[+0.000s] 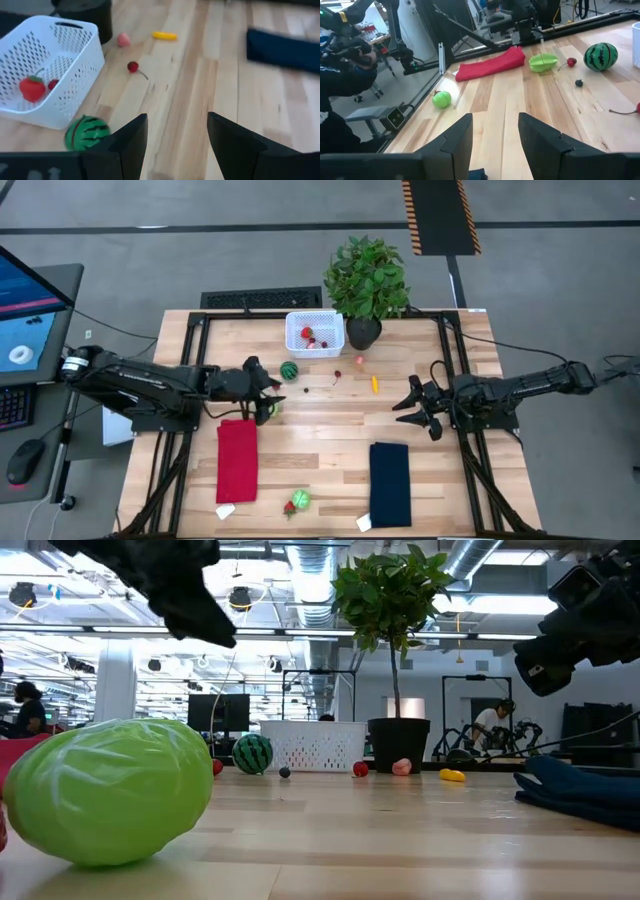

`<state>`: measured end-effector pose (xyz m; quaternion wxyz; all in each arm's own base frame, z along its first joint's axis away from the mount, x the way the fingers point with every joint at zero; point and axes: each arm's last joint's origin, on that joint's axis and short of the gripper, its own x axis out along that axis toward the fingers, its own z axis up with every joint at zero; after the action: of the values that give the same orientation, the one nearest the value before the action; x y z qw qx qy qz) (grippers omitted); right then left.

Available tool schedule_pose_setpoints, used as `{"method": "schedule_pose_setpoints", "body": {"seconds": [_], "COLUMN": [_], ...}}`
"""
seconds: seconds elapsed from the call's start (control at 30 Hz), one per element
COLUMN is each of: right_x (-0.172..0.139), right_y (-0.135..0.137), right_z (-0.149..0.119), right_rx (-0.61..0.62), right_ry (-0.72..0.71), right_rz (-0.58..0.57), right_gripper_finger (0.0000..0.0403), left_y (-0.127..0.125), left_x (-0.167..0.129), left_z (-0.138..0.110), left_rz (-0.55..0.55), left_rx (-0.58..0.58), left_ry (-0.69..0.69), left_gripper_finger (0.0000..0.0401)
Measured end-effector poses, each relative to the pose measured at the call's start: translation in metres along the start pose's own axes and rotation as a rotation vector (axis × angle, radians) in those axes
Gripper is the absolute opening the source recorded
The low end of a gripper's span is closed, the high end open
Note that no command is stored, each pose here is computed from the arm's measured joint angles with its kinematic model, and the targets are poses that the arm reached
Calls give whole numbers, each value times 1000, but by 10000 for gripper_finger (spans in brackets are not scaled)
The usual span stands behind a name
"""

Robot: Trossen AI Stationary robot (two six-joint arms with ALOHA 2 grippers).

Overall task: Pick and placing Produce into tupperware
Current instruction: Put the green starfruit into the white basket

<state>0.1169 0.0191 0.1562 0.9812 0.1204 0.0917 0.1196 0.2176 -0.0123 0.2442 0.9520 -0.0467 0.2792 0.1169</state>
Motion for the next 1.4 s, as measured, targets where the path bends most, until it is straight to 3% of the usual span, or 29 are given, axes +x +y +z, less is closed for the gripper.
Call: {"method": "schedule_pose_setpoints", "body": {"seconds": [0.13, 0.33, 0.57, 0.73, 0.97, 1.2, 1.4], "right_x": [0, 0, 0, 0, 0, 0, 0], "right_y": [0, 0, 0, -1, -1, -1, -1], "right_z": [0, 0, -1, -2, -4, -4, -5], "right_rx": [0, 0, 2, 4, 7, 8, 8], "right_ry": [0, 0, 11, 23, 43, 47, 52], "right_rz": [0, 0, -3, -6, -11, -12, -13], "right_gripper_finger": [183, 185, 180, 182, 184, 181, 182], "left_y": [-2, -3, -4, -9, -6, -5, -7], "left_x": [-5, -4, 1, 12, 12, 11, 19], "left_z": [-7, -17, -14, -14, -18, -31, -38], "left_rz": [-5, -1, 110, 94, 178, 222, 247], "left_rx": [123, 122, -239, -381, -643, -969, -1182], "left_ry": [70, 165, 34, 11, 2, 115, 176], "left_gripper_finger": [196, 196, 196, 196, 196, 196, 196]}}
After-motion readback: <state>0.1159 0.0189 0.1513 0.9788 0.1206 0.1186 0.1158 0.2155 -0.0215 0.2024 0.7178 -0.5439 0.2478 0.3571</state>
